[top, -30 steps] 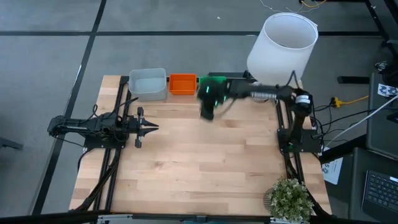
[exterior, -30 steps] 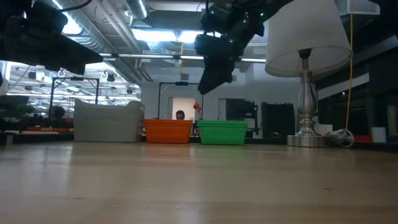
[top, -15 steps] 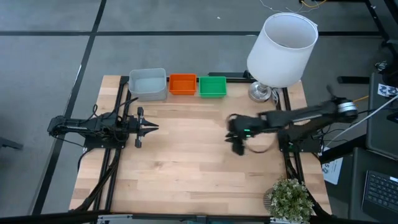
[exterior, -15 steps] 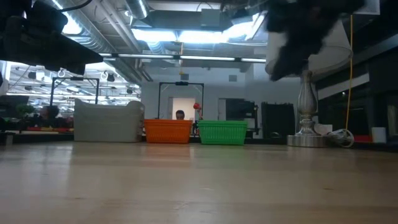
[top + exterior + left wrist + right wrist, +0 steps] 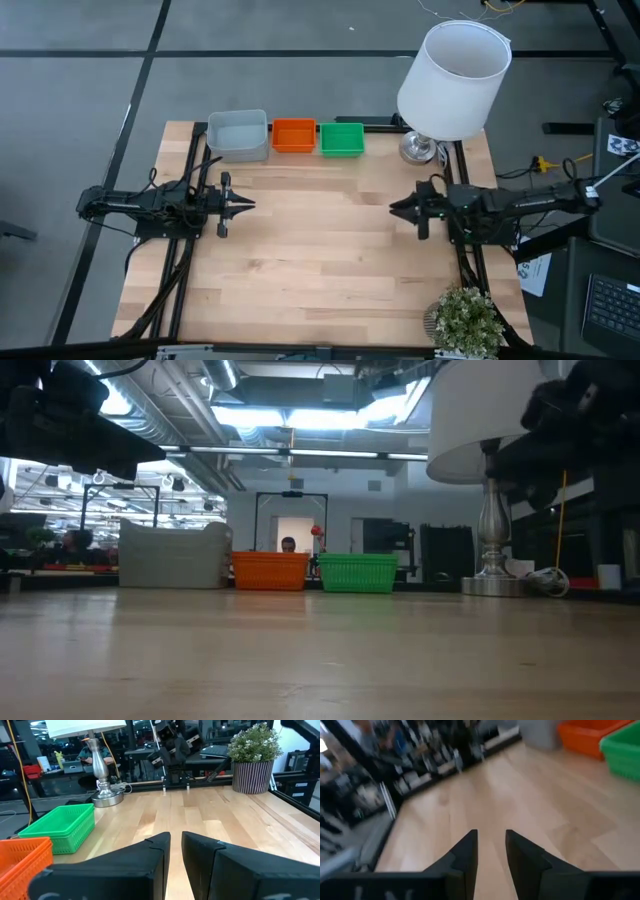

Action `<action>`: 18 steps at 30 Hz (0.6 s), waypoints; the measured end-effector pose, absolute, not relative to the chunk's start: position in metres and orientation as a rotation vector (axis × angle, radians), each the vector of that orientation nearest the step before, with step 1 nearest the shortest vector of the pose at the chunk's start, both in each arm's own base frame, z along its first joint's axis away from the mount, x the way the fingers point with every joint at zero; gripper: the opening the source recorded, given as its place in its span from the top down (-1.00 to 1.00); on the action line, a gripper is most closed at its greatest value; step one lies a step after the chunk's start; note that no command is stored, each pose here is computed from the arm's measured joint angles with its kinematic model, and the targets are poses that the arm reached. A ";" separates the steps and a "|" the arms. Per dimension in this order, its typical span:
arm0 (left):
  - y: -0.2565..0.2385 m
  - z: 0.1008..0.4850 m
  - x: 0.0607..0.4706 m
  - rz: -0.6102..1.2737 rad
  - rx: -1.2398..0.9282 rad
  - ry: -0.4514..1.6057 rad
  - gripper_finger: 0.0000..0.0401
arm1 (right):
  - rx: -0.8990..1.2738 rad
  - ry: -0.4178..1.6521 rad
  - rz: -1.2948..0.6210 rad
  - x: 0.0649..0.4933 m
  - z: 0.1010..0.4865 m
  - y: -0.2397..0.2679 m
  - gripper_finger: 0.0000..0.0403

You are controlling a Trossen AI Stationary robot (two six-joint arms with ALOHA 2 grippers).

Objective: Stack baskets by color
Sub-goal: Return to Home Position

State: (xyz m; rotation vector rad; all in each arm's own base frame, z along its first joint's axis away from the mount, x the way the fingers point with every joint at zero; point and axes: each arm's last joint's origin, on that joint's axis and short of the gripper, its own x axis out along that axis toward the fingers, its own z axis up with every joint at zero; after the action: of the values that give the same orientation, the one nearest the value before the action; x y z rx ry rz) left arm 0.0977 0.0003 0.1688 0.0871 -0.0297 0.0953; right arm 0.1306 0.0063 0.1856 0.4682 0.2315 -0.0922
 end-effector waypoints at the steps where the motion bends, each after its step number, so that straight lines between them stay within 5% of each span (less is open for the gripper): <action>1: 0.000 0.169 0.098 0.095 0.087 -0.030 0.79 | 0.474 0.191 -0.094 0.127 0.182 0.005 0.51; 6: 0.000 0.169 0.098 0.095 0.087 -0.030 0.79 | 0.487 0.019 -0.092 0.115 0.165 -0.001 0.51; 18: 0.000 0.169 0.098 0.095 0.087 -0.029 0.79 | 0.489 -0.018 -0.096 0.106 0.167 -0.002 0.51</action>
State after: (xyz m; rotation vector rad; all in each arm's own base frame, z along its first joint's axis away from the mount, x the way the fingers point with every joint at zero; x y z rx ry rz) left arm 0.0978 0.0003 0.1688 0.0870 -0.0290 0.0953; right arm 0.1063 -0.0021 0.1670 0.4889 -0.0181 -0.0957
